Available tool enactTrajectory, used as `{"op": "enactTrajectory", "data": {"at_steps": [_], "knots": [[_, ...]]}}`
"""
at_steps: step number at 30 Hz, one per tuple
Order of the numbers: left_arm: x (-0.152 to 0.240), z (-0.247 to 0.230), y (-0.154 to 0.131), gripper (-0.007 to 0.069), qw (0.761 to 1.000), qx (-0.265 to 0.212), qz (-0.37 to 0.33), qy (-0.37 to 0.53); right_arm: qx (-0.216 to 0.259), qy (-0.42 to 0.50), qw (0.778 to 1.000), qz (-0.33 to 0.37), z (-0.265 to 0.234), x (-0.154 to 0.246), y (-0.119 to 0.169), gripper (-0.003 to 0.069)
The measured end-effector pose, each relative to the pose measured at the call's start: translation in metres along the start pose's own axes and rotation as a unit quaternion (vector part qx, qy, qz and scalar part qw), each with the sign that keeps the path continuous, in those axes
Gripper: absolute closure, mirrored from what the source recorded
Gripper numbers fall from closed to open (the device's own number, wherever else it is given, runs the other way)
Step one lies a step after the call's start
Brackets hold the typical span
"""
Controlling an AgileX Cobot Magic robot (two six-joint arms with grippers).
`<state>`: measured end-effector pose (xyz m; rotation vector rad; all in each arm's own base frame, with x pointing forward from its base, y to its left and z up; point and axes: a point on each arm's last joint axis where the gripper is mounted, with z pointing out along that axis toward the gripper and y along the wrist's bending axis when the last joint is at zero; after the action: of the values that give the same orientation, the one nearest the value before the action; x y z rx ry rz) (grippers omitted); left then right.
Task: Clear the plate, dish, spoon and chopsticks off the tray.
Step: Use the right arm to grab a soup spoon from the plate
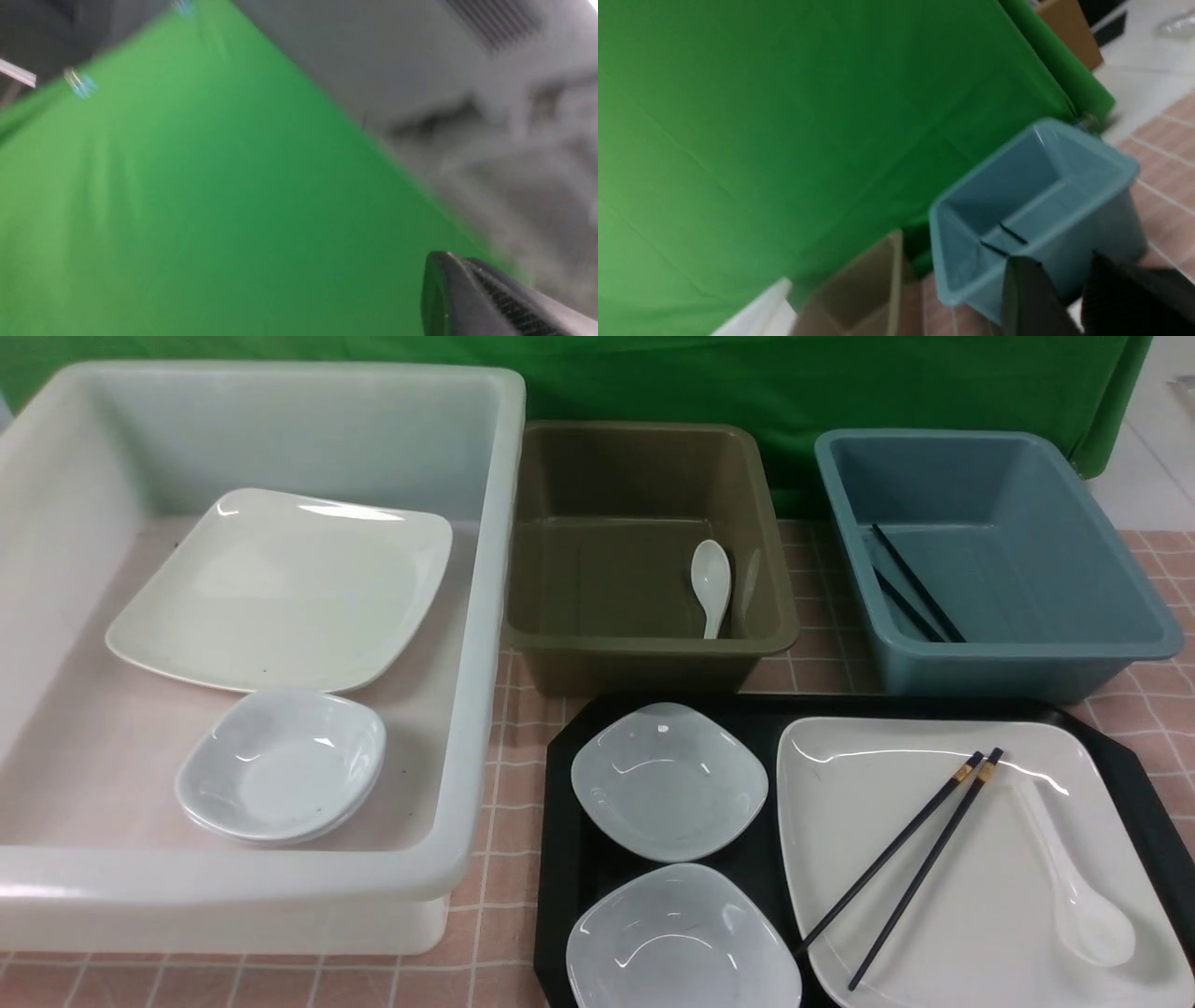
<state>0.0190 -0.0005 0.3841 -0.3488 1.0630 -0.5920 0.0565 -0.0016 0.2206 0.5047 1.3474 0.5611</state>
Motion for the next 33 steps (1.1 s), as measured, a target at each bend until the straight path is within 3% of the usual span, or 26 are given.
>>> {"op": "enactTrajectory", "data": {"at_steps": [2,3,5,6,7,10,13,14,17,19,23,24,25,26,29,33], "knots": [[-0.008,0.019,-0.008,0.0620,0.993,-0.053,0.045,0.094,-0.006,-0.011,1.000,0.000,0.000,-0.002,0.001,0.0417],[-0.008,0.019,-0.008,0.0620,0.993,-0.053,0.050,0.094,-0.007,-0.013,1.000,0.001,0.000,-0.002,0.001,0.0417],[-0.004,0.051,-0.006,0.0620,0.952,-0.132,0.111,0.253,-0.023,-0.041,0.999,0.005,0.000,-0.008,0.004,0.0421],[-0.005,0.054,-0.007,0.0620,0.949,-0.134,0.115,0.260,-0.023,-0.042,0.999,0.005,0.000,-0.008,0.004,0.0422],[0.006,0.067,0.000,0.0620,0.916,-0.158,0.143,0.339,-0.022,-0.035,0.999,0.005,0.000,-0.009,0.006,0.0440],[0.036,0.089,0.017,0.0620,0.842,-0.179,0.162,0.482,0.009,0.048,0.999,-0.011,0.006,-0.016,0.018,0.0580],[0.065,0.107,0.034,0.0620,0.786,-0.173,0.171,0.568,0.026,0.142,0.987,-0.072,0.019,-0.031,0.039,0.0629],[0.075,0.114,0.041,0.0620,0.769,-0.170,0.174,0.591,0.026,0.200,0.973,-0.111,0.027,-0.040,0.053,0.0629],[0.090,0.125,0.051,0.0620,0.748,-0.169,0.173,0.618,0.023,0.303,0.936,-0.176,0.045,-0.047,0.071,0.0629],[0.107,0.137,0.056,0.0629,0.727,-0.158,0.173,0.645,0.020,0.455,0.856,-0.246,0.074,-0.045,0.089,0.0629],[0.132,0.150,0.036,0.0636,0.707,-0.099,0.183,0.676,0.007,0.602,0.737,-0.306,0.114,-0.036,0.103,0.0629],[0.138,0.152,0.026,0.0637,0.703,-0.077,0.186,0.682,0.010,0.627,0.714,-0.312,0.122,-0.033,0.103,0.0629],[0.138,0.153,0.024,0.0637,0.704,-0.071,0.187,0.681,0.009,0.635,0.706,-0.314,0.126,-0.030,0.102,0.0629],[0.149,0.154,0.005,0.0636,0.697,-0.032,0.191,0.691,0.017,0.660,0.680,-0.318,0.140,-0.029,0.099,0.0629],[0.169,0.155,-0.033,0.0638,0.679,0.041,0.195,0.707,0.049,0.684,0.661,-0.305,0.168,-0.027,0.085,0.0629],[0.208,0.148,-0.080,0.0638,0.643,0.126,0.205,0.727,0.109,0.680,0.673,-0.268,0.196,-0.028,0.051,0.0619]]}}
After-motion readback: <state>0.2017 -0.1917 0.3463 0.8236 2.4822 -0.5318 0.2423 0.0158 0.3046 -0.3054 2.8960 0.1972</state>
